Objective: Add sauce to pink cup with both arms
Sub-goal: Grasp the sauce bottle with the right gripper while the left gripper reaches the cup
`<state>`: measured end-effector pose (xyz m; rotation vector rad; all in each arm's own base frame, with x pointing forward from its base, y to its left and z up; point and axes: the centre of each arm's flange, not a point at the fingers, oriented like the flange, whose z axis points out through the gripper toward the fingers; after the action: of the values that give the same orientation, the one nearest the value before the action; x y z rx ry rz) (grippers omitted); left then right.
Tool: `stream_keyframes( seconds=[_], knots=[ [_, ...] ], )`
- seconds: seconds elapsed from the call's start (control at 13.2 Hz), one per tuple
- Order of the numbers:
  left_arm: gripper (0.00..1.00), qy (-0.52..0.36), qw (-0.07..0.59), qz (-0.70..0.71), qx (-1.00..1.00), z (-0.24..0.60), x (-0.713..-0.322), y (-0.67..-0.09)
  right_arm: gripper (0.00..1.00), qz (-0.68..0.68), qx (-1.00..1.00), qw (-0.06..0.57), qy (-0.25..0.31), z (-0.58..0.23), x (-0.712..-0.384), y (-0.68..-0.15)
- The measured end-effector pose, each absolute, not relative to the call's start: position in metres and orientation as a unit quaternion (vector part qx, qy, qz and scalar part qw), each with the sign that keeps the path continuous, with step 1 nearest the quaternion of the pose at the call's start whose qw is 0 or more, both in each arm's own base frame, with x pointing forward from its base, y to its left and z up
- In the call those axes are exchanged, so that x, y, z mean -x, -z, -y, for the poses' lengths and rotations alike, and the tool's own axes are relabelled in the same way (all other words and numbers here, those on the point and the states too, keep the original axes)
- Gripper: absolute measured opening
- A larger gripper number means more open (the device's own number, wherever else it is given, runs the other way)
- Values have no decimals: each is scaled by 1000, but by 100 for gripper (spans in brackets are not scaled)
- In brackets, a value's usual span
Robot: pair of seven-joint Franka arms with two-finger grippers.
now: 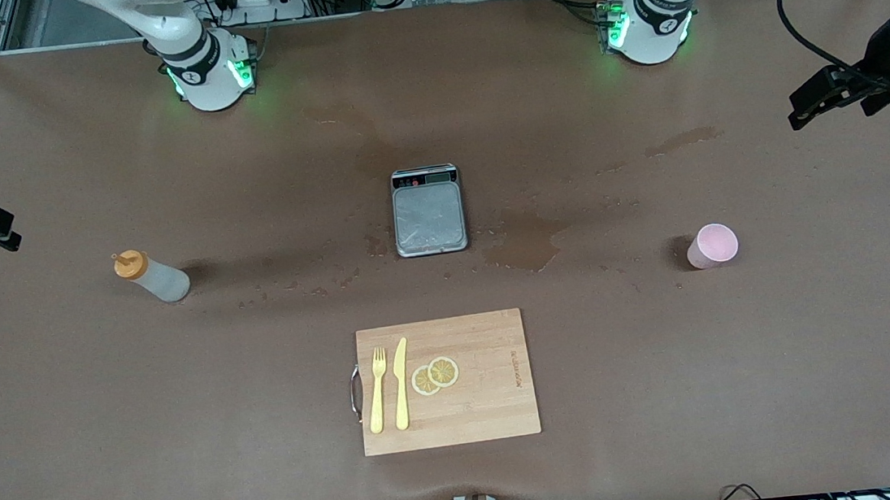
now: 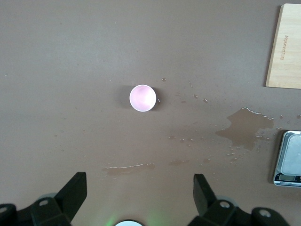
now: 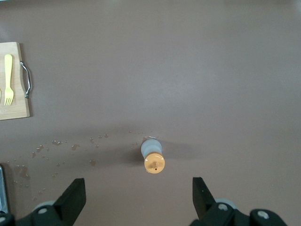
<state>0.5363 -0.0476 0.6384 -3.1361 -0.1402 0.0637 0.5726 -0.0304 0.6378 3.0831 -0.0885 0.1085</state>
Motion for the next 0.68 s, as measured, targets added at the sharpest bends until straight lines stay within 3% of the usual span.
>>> stream_keyframes(
  seconds=[0.38, 0.68],
  knots=[
    [100, -28, 3, 51, 998, 41, -541, -631, 100, 30, -999, 28, -35, 31, -573, -638],
    [100, -54, 8, 57, 997, 37, -576, -567, 100, 28, -999, 28, -21, 55, -577, -623]
  ],
)
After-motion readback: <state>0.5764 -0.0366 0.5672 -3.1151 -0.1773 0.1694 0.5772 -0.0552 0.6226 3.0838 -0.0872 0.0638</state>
